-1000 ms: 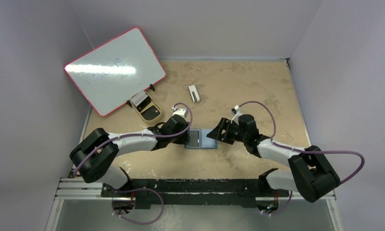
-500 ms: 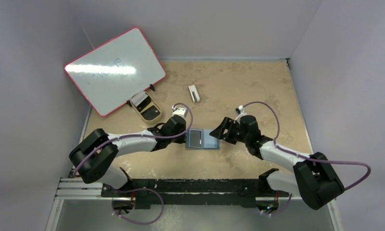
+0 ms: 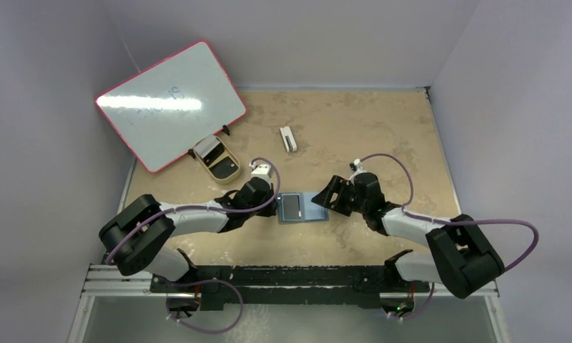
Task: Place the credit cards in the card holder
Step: Close the card holder at the center of the board.
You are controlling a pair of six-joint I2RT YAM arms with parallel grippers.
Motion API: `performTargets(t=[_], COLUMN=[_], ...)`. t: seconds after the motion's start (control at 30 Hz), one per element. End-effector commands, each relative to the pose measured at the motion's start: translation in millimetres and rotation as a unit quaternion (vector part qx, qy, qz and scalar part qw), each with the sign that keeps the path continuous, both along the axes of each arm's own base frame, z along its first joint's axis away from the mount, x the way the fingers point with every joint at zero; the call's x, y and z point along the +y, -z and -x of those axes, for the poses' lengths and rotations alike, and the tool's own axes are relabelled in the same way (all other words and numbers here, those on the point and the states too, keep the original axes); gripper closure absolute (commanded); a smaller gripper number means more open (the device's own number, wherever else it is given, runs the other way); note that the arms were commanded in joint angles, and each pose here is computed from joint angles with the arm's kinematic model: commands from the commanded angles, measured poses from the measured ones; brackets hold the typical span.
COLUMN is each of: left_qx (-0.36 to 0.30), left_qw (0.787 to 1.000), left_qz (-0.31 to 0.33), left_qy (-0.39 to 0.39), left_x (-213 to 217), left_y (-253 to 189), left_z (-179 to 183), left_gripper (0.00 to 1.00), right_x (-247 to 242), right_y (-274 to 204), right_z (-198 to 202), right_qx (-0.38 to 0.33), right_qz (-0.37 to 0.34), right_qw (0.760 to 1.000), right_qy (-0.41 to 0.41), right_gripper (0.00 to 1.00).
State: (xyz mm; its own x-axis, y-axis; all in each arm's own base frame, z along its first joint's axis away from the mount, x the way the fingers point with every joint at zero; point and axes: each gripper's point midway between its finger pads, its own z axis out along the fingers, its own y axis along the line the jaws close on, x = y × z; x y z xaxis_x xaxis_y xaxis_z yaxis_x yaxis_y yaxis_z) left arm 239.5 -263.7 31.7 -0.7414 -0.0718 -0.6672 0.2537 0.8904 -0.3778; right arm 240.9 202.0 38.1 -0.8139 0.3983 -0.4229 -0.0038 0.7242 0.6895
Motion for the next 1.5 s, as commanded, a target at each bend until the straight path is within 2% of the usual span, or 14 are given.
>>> performTargets(t=[0.0, 0.3, 0.4, 0.7, 0.8, 0.9, 1.03, 1.2, 1.3, 1.47], left_qx=[-0.006, -0.004, 0.001, 0.010, 0.012, 0.017, 0.023, 0.031, 0.035, 0.045], left_qw=[0.998, 0.997, 0.995, 0.981, 0.974, 0.973, 0.977, 0.973, 0.971, 0.967], left_qz=[0.061, 0.080, 0.098, 0.194, 0.228, 0.228, 0.214, 0.227, 0.235, 0.250], left_qy=[0.008, 0.009, 0.012, 0.017, 0.018, 0.015, 0.008, -0.004, 0.001, -0.002], left_x=[-22, -28, -34, -54, -59, -58, -52, -48, -49, -45], left_y=[-11, -15, -17, -44, -50, -42, -28, -25, -27, -31], left_z=[-2, -3, -1, 4, 6, 8, 9, 13, 17, 24], left_gripper=[1.00, 1.00, 1.00, 1.00, 1.00, 1.00, 0.99, 0.90, 0.87, 0.77], right_x=[13, 32, 37, 46, 50, 53, 50, 39, 36, 34], right_y=[-10, -78, -88, -81, -71, -61, -43, -4, 10, 30], right_z=[4, 6, 11, 8, 8, 8, 4, -3, -8, -9], right_qx=[-0.004, -0.084, -0.089, -0.082, -0.067, -0.060, -0.046, -0.002, 0.013, 0.030], right_qz=[-0.045, -0.151, -0.179, -0.197, -0.204, -0.204, -0.183, -0.090, -0.031, 0.062], right_qw=[0.999, 0.984, 0.978, 0.974, 0.973, 0.973, 0.979, 0.994, 0.998, 0.996], right_qy=[-0.021, -0.050, -0.065, -0.079, -0.086, -0.092, -0.081, -0.059, -0.052, -0.064], right_gripper=[0.23, 0.24, 0.25, 0.26, 0.30, 0.36, 0.48, 0.63, 0.65, 0.66])
